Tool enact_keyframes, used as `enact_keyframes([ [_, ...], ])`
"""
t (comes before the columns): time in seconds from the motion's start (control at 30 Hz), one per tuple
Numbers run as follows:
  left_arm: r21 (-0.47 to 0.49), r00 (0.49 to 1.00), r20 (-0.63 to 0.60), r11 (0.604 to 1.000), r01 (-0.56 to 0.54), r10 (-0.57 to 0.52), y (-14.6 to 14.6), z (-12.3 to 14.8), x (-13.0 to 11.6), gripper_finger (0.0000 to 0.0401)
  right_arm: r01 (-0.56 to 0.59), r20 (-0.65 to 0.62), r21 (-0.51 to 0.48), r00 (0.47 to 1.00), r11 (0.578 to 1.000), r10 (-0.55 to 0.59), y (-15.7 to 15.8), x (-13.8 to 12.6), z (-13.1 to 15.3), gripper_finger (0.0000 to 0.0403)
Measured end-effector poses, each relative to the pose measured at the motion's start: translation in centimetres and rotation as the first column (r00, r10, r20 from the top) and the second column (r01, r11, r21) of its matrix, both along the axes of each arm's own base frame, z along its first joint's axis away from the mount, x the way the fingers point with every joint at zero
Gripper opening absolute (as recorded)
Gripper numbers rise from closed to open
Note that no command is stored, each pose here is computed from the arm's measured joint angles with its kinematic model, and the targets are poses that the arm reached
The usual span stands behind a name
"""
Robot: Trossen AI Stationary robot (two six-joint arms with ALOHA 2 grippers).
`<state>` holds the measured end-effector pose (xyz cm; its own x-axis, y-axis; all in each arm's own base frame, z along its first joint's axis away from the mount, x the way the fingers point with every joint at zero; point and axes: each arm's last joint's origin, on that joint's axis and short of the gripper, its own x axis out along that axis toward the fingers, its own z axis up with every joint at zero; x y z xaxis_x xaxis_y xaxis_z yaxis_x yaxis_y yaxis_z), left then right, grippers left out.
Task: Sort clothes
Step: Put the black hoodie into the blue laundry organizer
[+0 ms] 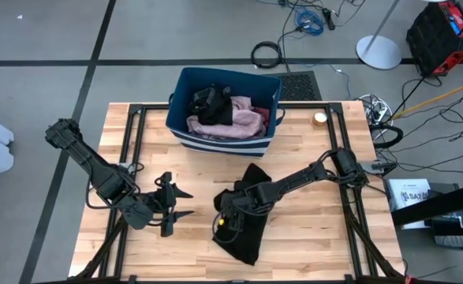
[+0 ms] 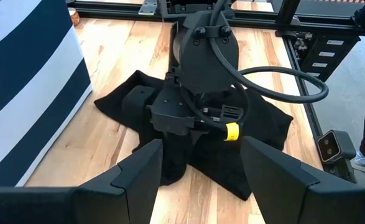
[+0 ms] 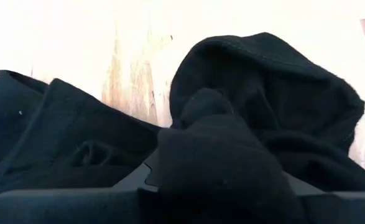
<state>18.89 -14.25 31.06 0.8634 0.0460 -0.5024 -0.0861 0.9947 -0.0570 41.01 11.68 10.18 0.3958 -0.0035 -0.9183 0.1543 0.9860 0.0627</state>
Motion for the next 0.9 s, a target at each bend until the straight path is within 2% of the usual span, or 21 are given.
enact_keyframes([
  [0.2,0.000,1.000,0.000,1.000,0.000,0.000,0.0,0.0,0.0,0.0228,-0.037,0.019,0.038,0.999,0.999,0.037,0.1,0.1,1.6,0.0102],
  [0.33,0.000,1.000,0.001,1.000,0.000,0.000,0.0,0.0,0.0,0.0228,-0.090,0.052,0.063,0.995,0.994,0.087,0.4,-0.3,4.9,0.0073],
  [0.53,0.004,1.000,-0.001,1.000,0.002,-0.002,0.0,0.0,0.0,0.0228,-0.118,0.199,0.059,0.975,0.991,0.104,0.4,-1.4,11.2,0.0072],
  [0.9,0.014,1.000,0.002,1.000,-0.004,0.004,0.0,0.0,0.0,0.0228,-0.150,0.362,0.027,0.923,0.988,0.130,1.0,-5.3,18.9,0.0072],
])
